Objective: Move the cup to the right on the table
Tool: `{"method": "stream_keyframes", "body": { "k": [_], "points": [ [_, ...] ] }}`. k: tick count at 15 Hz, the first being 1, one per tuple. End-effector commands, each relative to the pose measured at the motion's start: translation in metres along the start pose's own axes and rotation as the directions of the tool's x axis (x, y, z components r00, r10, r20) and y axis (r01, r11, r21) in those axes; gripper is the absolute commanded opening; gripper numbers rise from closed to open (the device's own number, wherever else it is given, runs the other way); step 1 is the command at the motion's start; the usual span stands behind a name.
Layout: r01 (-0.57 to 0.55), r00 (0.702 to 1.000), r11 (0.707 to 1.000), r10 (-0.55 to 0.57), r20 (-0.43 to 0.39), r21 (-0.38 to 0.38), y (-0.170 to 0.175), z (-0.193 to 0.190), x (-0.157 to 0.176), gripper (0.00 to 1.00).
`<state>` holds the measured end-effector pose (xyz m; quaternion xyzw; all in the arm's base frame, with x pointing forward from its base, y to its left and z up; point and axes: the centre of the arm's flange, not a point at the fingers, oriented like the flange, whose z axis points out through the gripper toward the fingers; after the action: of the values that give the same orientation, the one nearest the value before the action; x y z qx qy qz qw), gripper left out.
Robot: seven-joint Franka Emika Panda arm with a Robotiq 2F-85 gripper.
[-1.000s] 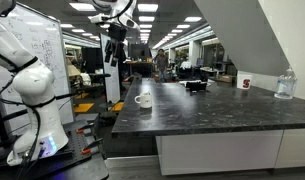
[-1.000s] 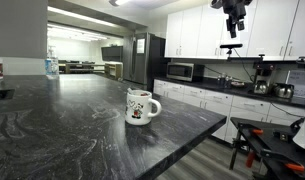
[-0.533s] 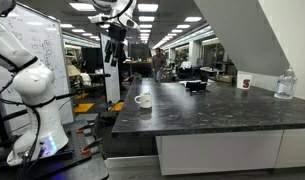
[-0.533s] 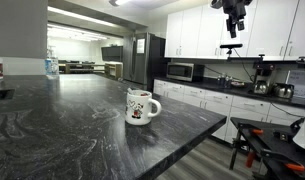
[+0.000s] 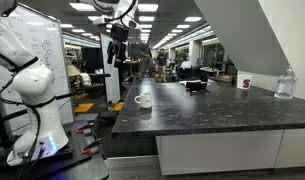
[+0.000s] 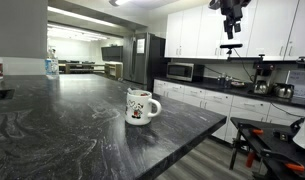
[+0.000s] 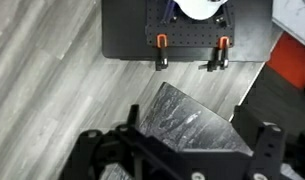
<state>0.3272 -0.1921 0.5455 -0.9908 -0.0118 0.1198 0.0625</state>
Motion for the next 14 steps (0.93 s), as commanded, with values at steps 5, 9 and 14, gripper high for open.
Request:
{"method": "stream_keyframes", "body": {
  "k": [5,9,14],
  "points": [
    [0.162,0.987,0.982,-0.163,0.0,-0.097,0.018,0.013,0.086,1.0],
    [0.259,0.962,0.961,-0.266,-0.068,-0.101,-0.007,0.034,0.161,1.0],
    [0.321,0.932,0.945,-0.326,-0.157,-0.057,-0.07,0.074,0.229,1.0]
  ]
}}
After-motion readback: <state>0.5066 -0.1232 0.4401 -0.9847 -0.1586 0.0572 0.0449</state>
